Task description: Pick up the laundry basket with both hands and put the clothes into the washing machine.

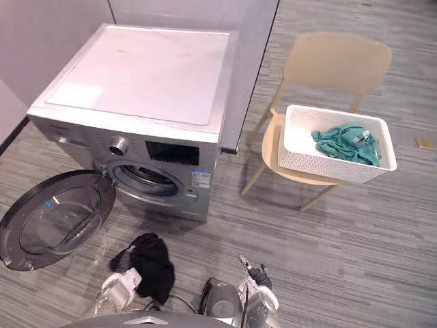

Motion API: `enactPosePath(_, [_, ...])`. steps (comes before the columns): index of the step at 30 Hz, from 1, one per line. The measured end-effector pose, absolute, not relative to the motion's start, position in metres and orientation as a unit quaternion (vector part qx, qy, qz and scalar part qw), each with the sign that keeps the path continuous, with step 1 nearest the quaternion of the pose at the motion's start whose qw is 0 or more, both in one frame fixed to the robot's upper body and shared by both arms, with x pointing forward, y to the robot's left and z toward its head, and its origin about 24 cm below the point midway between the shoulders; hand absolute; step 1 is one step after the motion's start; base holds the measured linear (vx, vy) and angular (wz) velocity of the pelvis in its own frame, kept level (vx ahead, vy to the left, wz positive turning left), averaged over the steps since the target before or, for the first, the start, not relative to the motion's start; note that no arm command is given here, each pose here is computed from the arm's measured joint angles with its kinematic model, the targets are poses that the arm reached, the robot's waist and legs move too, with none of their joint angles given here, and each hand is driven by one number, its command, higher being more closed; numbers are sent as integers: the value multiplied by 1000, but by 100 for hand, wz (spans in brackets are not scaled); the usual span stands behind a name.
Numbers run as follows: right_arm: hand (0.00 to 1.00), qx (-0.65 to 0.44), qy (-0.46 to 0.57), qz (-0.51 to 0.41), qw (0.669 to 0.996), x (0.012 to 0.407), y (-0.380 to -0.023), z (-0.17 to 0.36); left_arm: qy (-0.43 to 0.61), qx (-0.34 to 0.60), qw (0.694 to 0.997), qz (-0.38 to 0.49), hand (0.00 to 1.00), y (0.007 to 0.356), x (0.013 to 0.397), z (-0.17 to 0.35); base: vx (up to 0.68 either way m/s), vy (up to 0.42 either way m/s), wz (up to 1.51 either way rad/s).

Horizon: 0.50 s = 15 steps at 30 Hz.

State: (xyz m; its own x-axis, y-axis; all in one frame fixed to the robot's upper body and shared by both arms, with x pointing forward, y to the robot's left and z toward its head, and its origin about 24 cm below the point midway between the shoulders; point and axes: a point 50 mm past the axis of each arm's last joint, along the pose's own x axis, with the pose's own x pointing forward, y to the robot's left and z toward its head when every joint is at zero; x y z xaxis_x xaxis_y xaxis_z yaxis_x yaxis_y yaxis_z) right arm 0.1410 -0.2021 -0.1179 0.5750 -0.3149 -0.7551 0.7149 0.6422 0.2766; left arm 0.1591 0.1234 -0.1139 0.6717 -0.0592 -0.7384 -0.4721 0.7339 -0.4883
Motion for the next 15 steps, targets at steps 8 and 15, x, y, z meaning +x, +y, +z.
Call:
enactPosePath(8, [0, 269, 320, -283, 863, 149, -200, -106, 376, -370, 837, 144, 100, 127, 148, -112, 89, -35, -43])
enactPosePath(15, [0, 245, 344, -257, 869, 143, -191, -110, 373, -372, 835, 158, 100, 130, 139, -110, 191, 202, -61])
